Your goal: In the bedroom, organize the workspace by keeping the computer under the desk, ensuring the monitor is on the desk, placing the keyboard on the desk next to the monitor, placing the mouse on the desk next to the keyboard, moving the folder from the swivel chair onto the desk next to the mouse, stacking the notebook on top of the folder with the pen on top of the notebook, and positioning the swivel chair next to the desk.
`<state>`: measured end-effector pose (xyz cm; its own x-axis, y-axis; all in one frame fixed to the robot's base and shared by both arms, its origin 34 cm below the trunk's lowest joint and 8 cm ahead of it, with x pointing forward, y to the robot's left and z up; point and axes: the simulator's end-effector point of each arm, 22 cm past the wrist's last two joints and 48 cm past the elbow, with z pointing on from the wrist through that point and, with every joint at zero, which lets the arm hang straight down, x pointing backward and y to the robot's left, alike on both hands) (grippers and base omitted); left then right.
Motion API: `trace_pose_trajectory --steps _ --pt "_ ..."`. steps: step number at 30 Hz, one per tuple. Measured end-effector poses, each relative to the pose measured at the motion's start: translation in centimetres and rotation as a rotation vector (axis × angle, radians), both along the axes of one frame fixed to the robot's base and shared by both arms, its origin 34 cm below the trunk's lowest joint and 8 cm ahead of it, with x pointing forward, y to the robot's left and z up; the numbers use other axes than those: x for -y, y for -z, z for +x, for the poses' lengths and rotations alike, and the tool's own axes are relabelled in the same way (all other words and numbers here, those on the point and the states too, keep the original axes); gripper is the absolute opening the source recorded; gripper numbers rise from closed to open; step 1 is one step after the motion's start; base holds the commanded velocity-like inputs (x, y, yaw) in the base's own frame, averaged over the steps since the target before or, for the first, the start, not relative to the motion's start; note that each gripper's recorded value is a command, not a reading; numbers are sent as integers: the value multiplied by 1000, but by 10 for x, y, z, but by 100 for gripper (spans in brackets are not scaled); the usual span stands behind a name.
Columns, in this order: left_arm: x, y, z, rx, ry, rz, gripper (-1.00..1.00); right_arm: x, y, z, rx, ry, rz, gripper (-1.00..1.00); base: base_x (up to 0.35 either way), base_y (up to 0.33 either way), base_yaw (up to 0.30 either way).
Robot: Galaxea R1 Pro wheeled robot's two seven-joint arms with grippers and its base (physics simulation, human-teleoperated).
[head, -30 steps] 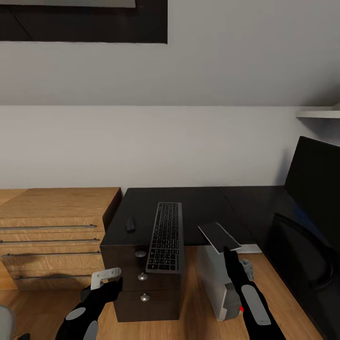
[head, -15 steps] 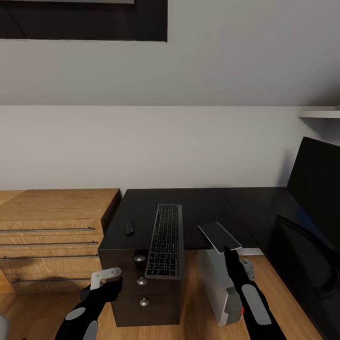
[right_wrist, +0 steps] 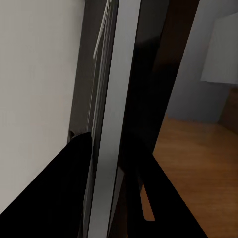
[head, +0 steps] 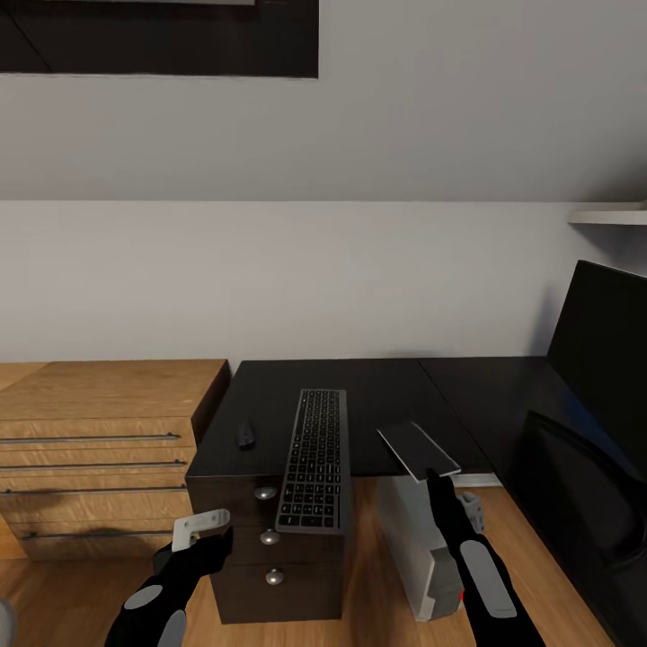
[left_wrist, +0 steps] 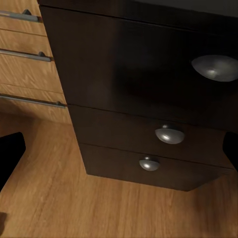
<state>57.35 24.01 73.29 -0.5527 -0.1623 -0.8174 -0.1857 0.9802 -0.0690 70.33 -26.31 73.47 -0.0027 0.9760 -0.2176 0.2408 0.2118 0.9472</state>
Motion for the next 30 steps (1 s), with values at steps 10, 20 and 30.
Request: trace_pose_trajectory --steps 10,20,30 --pt "0 0 0 0 0 0 100 0 0 0 0 -1 1 -100 0 0 0" --pt "0 0 0 0 0 0 100 -6 18 -5 -39 -11 7 100 0 0 0" --pt "0 0 0 0 0 0 100 -6 17 -5 -38 -11 7 100 0 0 0"
